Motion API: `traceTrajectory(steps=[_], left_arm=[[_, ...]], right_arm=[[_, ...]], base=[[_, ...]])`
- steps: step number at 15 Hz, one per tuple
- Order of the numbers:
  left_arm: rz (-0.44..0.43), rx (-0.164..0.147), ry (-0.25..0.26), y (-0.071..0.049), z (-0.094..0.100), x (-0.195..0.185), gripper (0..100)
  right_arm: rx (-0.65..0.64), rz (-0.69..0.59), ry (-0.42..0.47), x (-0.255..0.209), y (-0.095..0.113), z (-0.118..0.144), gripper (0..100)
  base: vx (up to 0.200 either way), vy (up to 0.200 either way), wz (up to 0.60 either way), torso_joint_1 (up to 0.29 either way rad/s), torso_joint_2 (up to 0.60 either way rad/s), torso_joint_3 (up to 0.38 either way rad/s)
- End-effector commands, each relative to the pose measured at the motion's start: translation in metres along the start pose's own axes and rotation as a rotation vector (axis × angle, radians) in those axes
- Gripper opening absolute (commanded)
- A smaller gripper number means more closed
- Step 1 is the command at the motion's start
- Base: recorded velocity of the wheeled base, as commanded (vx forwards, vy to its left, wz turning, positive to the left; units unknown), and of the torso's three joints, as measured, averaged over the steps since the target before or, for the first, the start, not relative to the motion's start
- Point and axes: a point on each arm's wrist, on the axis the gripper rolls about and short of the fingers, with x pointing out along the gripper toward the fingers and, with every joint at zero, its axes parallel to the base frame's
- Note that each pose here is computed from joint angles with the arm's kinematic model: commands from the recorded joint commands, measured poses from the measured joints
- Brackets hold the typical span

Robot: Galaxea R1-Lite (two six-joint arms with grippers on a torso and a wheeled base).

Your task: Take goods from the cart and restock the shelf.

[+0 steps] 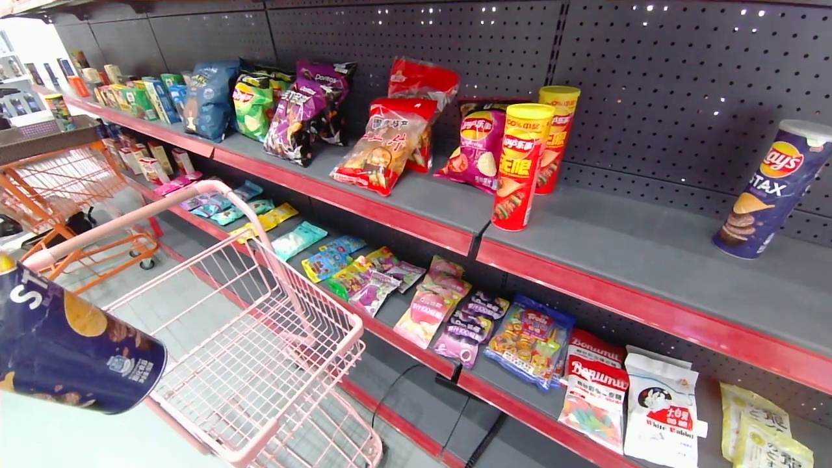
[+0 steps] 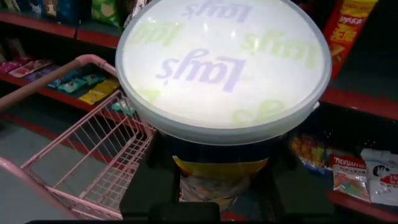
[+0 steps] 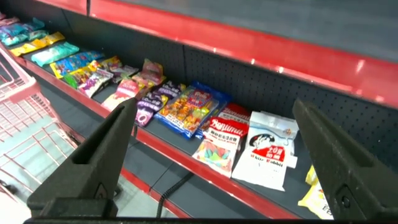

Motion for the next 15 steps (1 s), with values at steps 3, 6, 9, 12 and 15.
traceTrajectory(steps=[3, 6, 9, 12, 15], left_arm=[[-0.002, 0.010, -0.031, -0.007, -0.002, -0.016, 0], [-0.008, -0.002, -0.004, -0.012, -0.009, -0.028, 0], [-0.019, 0.002, -0.015, -0.016, -0.018, -0.036, 0], [-0.014, 0.000, -0.002, -0.015, -0.019, -0.036, 0], [-0.014, 0.010, -0.009, -0.015, -0.015, -0.035, 0]], right_arm=[[0.000, 0.000, 0.001, 0.000, 0.000, 0.000, 100], [0.000, 0.000, 0.001, 0.000, 0.000, 0.000, 100], [-0.002, 0.002, 0.001, 0.000, 0.000, 0.000, 100], [0.003, 0.002, 0.001, 0.000, 0.000, 0.000, 100], [0.003, 0.002, 0.000, 0.000, 0.000, 0.000, 100]], base=[[0.000, 0.000, 0.00, 0.198, -0.46, -0.273], [0.000, 0.000, 0.00, 0.165, -0.39, -0.224], [0.000, 0.000, 0.00, 0.020, -0.05, -0.025], [0.000, 0.000, -0.60, 0.007, 0.00, -0.006], [0.000, 0.000, -0.60, 0.006, 0.00, 0.002]])
